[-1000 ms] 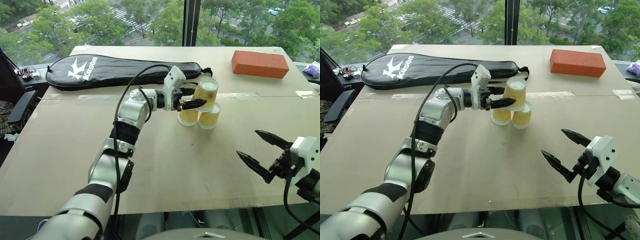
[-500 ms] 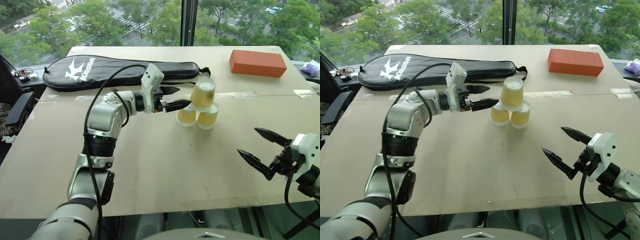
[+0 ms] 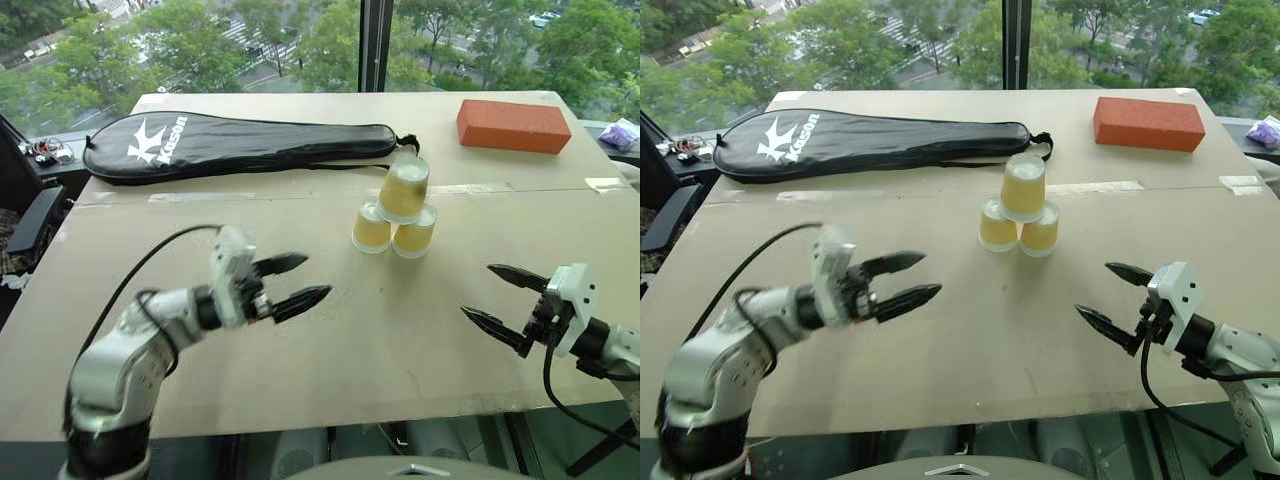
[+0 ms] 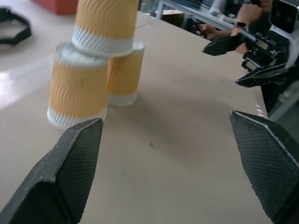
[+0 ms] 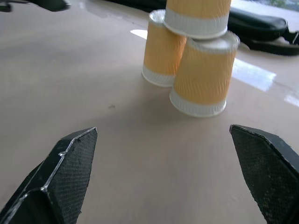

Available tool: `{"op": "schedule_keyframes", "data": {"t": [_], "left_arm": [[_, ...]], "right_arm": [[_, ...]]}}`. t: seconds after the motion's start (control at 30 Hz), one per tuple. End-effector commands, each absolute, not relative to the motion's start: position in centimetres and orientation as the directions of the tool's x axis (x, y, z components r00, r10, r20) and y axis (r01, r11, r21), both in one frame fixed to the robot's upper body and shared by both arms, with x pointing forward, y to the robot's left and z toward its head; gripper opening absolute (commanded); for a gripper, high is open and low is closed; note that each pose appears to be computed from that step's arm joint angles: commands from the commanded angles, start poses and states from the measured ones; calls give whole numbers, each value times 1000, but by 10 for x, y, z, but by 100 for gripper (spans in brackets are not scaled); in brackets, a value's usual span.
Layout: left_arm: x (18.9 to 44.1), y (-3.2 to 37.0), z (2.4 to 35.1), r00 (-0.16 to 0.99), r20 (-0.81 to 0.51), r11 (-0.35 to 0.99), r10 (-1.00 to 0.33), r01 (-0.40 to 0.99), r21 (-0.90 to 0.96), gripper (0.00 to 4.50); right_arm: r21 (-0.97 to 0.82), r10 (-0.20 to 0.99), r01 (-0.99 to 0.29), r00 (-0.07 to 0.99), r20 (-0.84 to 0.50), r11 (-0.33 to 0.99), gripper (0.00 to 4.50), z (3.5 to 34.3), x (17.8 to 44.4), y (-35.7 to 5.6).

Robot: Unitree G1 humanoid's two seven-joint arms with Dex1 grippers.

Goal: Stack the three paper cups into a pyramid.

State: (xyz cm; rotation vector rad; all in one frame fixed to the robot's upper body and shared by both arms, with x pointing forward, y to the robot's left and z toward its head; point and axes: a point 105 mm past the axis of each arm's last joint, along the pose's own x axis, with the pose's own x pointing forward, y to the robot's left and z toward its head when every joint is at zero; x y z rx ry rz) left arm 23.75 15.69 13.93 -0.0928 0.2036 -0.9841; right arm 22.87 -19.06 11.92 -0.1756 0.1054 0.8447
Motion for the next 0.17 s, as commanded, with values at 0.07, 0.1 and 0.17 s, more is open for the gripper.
{"op": "schedule_keyframes", "data": {"t": [0.07, 0.1, 0.17], "left_arm": [[212, 193, 138, 645, -158, 662, -748, 741, -109, 446], [210, 199, 133, 653, -178, 674, -736, 731, -104, 446], [206, 210, 122, 663, -233, 696, -712, 710, -105, 446]], "right_arm": [[-113, 686, -716, 695, -216, 689, 450, 110, 217, -213], [-104, 678, -710, 698, -232, 696, 450, 105, 214, -217], [-90, 666, -707, 695, -271, 701, 450, 96, 207, -224]]}}
